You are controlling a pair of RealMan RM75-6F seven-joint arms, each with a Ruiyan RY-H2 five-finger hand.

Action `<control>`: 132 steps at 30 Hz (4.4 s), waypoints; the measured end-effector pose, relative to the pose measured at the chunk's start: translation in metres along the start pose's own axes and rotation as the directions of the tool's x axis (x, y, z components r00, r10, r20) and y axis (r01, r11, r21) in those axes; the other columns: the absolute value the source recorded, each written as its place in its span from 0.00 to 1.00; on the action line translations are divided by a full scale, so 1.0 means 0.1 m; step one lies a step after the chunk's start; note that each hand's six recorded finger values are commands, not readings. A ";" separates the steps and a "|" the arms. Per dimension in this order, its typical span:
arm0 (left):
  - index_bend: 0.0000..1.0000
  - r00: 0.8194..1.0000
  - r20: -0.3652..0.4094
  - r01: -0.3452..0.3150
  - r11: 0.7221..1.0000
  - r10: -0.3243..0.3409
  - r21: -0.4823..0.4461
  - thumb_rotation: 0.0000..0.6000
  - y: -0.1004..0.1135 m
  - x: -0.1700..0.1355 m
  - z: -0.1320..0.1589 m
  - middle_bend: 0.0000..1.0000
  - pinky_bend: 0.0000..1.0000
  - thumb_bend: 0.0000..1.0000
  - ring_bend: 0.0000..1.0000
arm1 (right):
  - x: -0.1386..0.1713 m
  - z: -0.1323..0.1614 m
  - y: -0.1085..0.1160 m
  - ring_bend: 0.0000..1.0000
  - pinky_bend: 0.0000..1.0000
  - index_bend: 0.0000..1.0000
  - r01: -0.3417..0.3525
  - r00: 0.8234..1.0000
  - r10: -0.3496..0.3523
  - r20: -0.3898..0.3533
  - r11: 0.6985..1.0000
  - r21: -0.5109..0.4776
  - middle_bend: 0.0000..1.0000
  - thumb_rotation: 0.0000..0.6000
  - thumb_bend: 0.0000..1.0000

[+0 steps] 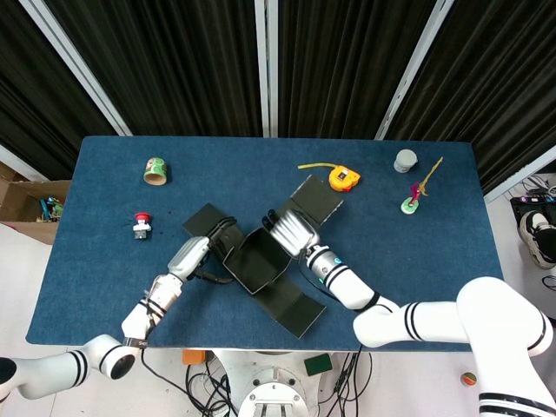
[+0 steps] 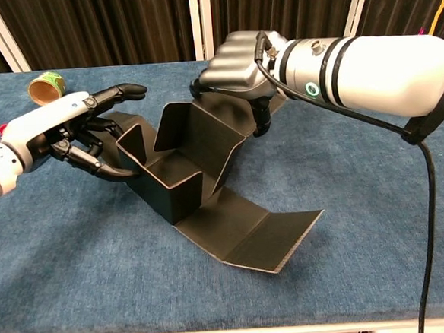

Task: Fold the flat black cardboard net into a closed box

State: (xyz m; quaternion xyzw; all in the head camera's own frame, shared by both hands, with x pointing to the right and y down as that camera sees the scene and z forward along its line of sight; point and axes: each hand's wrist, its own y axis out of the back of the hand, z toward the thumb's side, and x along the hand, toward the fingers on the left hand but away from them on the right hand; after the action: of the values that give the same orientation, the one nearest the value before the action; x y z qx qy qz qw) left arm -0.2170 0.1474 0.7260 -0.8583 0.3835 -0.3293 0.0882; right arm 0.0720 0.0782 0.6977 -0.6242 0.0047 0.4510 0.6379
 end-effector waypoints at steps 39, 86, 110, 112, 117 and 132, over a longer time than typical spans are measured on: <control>0.31 0.980 -0.057 0.162 0.926 -0.192 -0.341 1.00 -0.30 0.06 -0.15 0.31 0.89 0.05 0.54 | 0.11 0.30 0.25 0.67 1.00 0.00 0.219 0.963 -0.199 -0.181 0.971 0.099 0.00 1.00 0.18; 0.30 0.987 0.108 0.145 0.374 -0.117 -0.916 1.00 0.60 -0.28 0.25 0.29 0.89 0.05 0.55 | 1.22 -0.69 0.04 0.70 1.00 0.09 0.603 0.720 -0.616 0.319 0.328 -0.727 0.18 1.00 0.13; 0.30 0.982 0.054 0.165 0.671 -0.183 -0.723 1.00 0.44 -0.32 0.08 0.29 0.89 0.05 0.55 | 0.70 -0.19 0.52 0.71 1.00 0.30 0.540 0.766 -0.636 0.096 0.555 -0.632 0.26 1.00 0.11; 0.30 0.981 0.048 0.165 0.687 -0.186 -0.708 1.00 0.43 -0.31 0.07 0.29 0.89 0.05 0.55 | 0.68 -0.15 0.51 0.71 1.00 0.30 0.539 0.770 -0.634 0.076 0.582 -0.608 0.26 1.00 0.12; 0.30 0.981 0.034 0.166 0.734 -0.192 -0.659 1.00 0.37 -0.29 0.03 0.29 0.89 0.05 0.55 | 0.63 -0.04 0.46 0.72 1.00 0.30 0.528 0.785 -0.618 0.028 0.645 -0.552 0.27 1.00 0.12; 0.31 0.979 0.001 0.179 0.861 -0.202 -0.477 1.00 -0.04 -0.12 -0.20 0.29 0.89 0.05 0.54 | 0.50 0.34 -0.06 0.74 1.00 0.37 0.444 0.845 -0.522 -0.119 0.807 -0.390 0.32 1.00 0.18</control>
State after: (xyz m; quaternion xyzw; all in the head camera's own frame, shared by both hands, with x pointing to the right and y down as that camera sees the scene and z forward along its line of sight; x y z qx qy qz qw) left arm -0.2332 0.1609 0.7375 -0.8790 0.3677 -0.2534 -0.1668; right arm 0.0865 0.1351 0.6816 -0.7529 -0.1641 0.1942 0.6070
